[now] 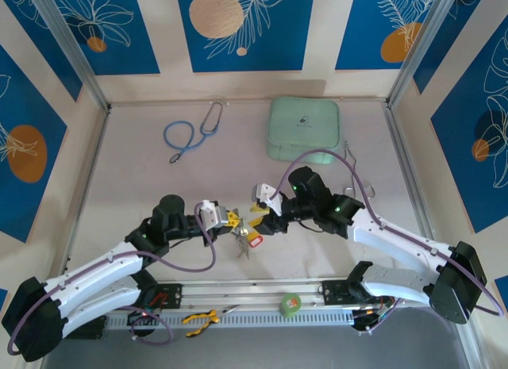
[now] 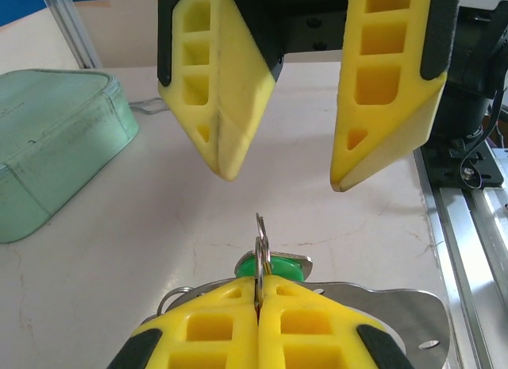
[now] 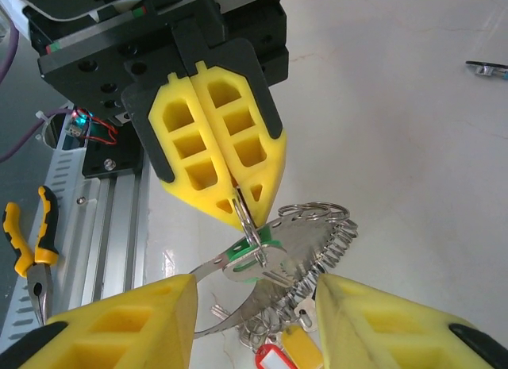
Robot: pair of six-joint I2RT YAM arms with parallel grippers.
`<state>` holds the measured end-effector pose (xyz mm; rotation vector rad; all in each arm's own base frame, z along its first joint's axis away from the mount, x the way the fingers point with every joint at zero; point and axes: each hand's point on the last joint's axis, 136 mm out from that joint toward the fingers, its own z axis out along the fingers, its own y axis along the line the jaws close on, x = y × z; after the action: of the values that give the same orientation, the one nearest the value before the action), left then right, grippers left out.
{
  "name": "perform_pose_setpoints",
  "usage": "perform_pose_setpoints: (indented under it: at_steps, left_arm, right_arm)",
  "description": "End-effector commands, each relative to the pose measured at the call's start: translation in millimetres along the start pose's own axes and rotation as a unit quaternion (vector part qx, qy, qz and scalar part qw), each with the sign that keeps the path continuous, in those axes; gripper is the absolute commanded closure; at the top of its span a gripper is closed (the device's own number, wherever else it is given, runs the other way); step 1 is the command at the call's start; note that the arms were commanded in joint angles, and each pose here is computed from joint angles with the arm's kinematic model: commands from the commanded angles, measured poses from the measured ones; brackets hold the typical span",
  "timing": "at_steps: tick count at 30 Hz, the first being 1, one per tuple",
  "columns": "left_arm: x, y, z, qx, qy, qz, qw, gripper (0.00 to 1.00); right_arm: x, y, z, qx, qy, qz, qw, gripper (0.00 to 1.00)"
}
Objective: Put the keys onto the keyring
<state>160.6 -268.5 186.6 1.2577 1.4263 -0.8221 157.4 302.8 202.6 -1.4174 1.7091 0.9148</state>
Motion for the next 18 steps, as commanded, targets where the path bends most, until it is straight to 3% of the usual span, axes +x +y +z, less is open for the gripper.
perform_pose_setpoints:
  at_steps: [1,10,18]
  left_arm:
    - [-15.0,-2.9,-1.7,0.005,-0.031,0.015,0.999,1.00]
    - [-15.8,-4.9,-1.5,0.012,-0.031,0.018,0.999,1.00]
    - [-15.4,-5.8,-1.2,0.014,-0.031,0.019,0.999,1.00]
  right_arm:
    - [-7.9,5.3,3.2,-0.019,-0.010,0.003,1.000,0.58]
    - [-14.1,5.2,10.5,-0.027,-0.008,-0.013,1.000,0.70]
    - [-13.5,6.0,11.2,-0.031,-0.005,-0.017,0.999,0.88]
